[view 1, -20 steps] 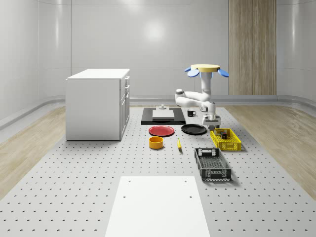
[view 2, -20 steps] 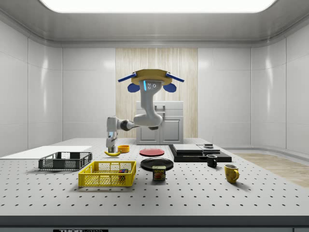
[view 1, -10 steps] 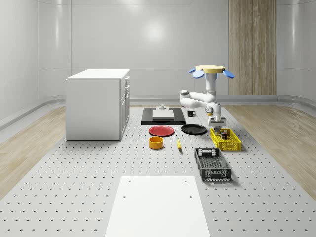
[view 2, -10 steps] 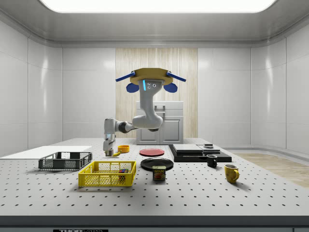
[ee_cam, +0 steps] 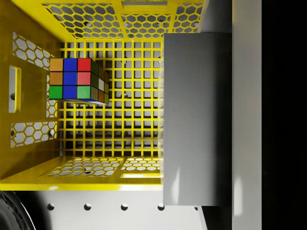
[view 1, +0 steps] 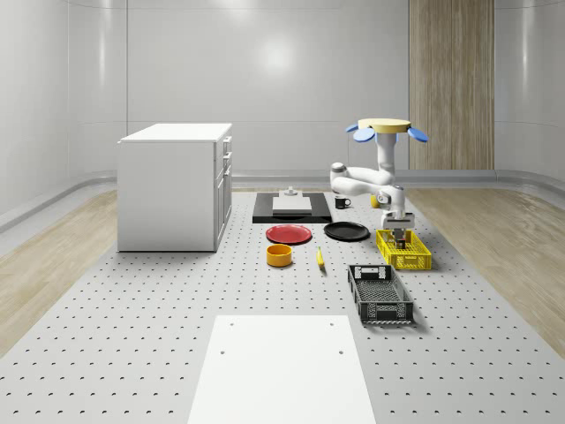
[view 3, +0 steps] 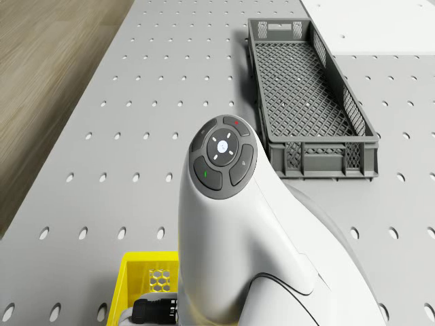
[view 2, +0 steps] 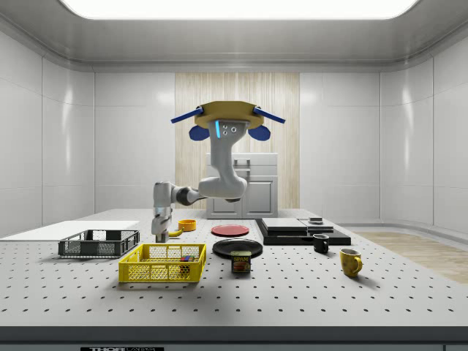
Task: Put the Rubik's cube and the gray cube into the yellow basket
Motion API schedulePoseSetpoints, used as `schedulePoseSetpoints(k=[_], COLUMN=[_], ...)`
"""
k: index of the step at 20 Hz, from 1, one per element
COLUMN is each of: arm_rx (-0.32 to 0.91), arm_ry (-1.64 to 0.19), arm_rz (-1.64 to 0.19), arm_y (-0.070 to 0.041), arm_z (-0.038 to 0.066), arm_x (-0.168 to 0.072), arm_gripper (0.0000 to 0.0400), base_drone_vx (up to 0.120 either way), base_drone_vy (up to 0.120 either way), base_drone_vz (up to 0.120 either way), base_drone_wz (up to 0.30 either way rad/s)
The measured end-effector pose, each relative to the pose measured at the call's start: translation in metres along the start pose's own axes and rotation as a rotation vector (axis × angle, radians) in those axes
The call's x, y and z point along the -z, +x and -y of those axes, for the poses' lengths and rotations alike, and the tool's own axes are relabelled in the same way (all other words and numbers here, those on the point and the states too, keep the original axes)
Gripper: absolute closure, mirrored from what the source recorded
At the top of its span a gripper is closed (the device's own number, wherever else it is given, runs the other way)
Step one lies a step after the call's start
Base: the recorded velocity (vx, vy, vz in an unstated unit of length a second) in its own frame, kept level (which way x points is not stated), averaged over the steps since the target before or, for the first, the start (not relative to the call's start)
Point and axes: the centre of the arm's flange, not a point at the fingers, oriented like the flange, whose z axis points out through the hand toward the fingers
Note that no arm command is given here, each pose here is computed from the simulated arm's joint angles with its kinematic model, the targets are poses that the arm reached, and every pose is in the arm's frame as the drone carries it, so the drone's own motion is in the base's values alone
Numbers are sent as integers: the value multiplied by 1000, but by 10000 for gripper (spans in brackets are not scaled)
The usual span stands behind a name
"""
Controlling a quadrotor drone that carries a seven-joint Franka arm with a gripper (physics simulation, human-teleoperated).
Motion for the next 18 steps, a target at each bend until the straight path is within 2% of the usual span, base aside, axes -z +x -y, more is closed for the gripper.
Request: schedulePoseSetpoints(k=[9,18], arm_rx=[0,0], arm_ry=[0,0], arm_rz=[0,0], arm_y=[0,0], arm_z=[0,0], arm_x=[0,0], arm_gripper=[149,149], base_drone_vx=[0,0], base_drone_vy=[111,9], base_drone_vz=[-116,0], base_drone_wz=[0,0])
